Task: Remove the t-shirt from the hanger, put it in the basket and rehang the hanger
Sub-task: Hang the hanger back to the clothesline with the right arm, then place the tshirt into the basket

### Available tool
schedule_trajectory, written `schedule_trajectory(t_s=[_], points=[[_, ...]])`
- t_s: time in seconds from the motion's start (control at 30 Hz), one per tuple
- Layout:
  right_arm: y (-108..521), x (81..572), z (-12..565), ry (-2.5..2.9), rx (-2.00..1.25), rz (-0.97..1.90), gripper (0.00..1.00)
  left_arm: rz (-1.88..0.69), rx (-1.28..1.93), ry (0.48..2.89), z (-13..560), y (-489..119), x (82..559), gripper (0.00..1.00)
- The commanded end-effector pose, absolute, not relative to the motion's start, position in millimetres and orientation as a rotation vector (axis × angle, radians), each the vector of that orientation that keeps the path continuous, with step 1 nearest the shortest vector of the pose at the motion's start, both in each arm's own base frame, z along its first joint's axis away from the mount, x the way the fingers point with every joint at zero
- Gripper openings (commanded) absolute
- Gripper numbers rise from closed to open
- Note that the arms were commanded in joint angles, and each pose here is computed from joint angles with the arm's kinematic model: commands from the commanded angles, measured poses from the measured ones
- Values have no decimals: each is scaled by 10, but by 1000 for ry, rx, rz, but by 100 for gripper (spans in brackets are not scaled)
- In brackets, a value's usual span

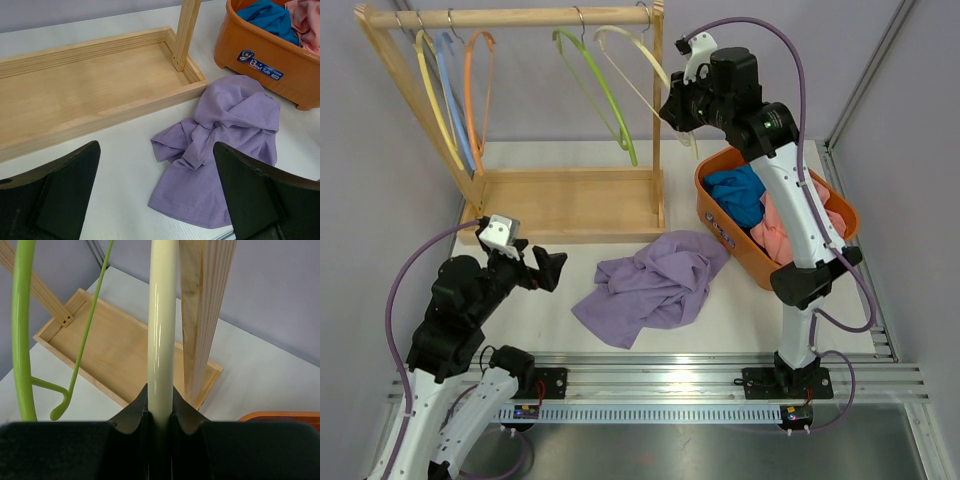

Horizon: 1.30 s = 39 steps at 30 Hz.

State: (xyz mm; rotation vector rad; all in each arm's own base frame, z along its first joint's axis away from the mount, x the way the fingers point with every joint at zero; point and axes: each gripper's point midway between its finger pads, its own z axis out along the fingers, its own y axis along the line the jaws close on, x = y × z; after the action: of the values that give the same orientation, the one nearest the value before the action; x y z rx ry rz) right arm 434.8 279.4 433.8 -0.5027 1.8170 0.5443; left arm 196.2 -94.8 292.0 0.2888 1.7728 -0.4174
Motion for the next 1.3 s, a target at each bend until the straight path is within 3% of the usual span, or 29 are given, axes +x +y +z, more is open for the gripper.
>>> schedule_trajectory(t_s=[0.0, 0.13, 0.23, 0.37, 0.4, 0.47, 0.5, 0.57, 0.83, 0.93, 1.27], points=[[2859, 4297, 4491, 1775, -491, 596, 0, -462, 271, 1730, 2995, -1014, 2016, 99], [2874, 4261, 4448, 1786, -505, 606, 9, -495, 272, 1733, 2970, -1064, 2016, 99], [2879, 4208, 4459, 1779, -533, 616, 25, -528, 286, 1752, 2911, -1127, 2021, 99], [2812, 4127, 4541, 1737, -588, 577, 54, -594, 317, 1811, 2776, -1250, 2015, 99], [2748, 4071, 4639, 1706, -602, 554, 66, -619, 309, 1845, 2694, -1290, 2035, 99], [2706, 4004, 4607, 1702, -653, 537, 77, -681, 327, 1871, 2621, -1385, 2012, 99], [2654, 3977, 4606, 1684, -704, 518, 88, -716, 313, 1880, 2607, -1430, 2022, 99], [2608, 3725, 4578, 1675, -821, 585, 97, -776, 319, 1928, 2435, -1525, 2030, 99], [2168, 3114, 4149, 1629, -1157, 645, 100, -906, 244, 2025, 2047, -1863, 2220, 99], [2060, 2798, 3671, 1640, -1293, 704, 100, -914, 291, 2061, 1952, -2135, 2259, 99], [1785, 2293, 2916, 1703, -1320, 834, 100, -637, 506, 2237, 1379, -2763, 2497, 99]])
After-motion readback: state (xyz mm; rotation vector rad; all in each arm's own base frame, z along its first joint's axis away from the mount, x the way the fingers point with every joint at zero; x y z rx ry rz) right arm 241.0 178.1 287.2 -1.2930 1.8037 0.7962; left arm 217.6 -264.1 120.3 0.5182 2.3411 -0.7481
